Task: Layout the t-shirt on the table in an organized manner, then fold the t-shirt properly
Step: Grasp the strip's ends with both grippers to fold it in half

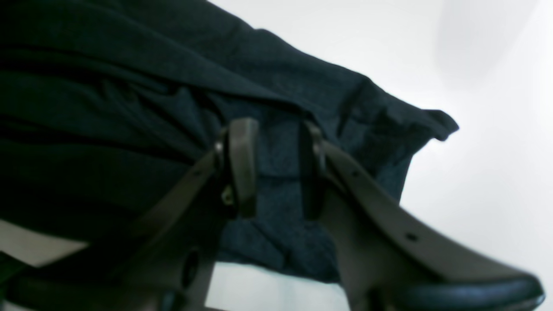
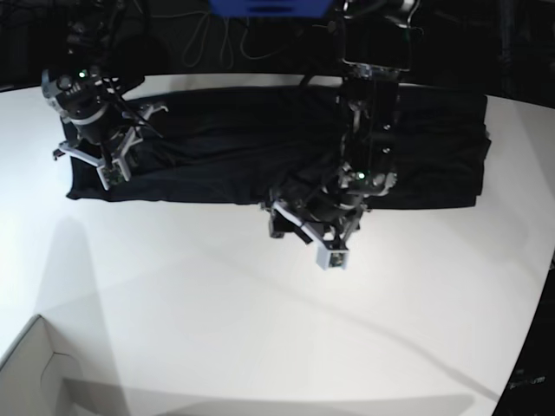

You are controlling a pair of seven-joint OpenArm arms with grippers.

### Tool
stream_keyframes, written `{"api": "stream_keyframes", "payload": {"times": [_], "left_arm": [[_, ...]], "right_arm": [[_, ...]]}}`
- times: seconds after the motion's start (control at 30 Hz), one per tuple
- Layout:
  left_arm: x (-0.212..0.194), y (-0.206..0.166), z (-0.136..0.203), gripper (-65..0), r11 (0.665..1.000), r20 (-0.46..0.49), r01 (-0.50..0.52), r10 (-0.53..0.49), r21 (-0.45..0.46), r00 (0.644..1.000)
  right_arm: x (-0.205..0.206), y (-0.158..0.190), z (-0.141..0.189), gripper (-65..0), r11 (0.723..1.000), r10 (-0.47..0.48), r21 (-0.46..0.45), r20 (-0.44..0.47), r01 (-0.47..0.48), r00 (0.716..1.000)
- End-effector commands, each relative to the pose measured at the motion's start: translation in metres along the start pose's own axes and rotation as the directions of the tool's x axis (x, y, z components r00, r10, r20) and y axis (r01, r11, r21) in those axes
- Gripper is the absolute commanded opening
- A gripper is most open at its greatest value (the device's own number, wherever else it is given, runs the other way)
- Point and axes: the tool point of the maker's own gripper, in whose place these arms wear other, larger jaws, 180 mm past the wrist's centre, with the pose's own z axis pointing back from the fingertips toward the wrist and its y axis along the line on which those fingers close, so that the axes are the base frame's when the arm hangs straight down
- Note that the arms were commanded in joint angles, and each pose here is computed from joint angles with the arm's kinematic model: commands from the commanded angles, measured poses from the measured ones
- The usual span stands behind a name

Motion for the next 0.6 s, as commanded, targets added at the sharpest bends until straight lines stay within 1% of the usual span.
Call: {"api": "stream_keyframes", "payload": {"times": [0.0,0.17,0.3,0.57], "left_arm": [[0.020,-0.006,0.000,-22.5,1.000,0.051,-0.004,0.005,-0.007,0.999],[0.016,0.008,-0.013,-22.5,0.997,0.051,-0.065,0.062,0.053,0.997],[0.001,0.018,-0.019,-22.5,0.991,0.018,-0.092,0.091,0.096,0.996],[-0.001,0.023,-0.020,-22.9,0.990,0.010,-0.089,0.088,0.106,0.996]], "right_arm": [[0.005,0.000,0.004,-48.4,1.000,0.001,-0.001,0.028,-0.001,1.000],[0.000,0.002,0.005,-48.4,1.000,0.000,0.003,0.015,0.000,1.000],[0.000,0.002,0.005,-48.4,1.000,0.000,0.003,0.015,0.000,1.000],[-0.005,0.004,0.006,-48.4,1.000,-0.001,0.008,0.003,0.001,1.000]]}}
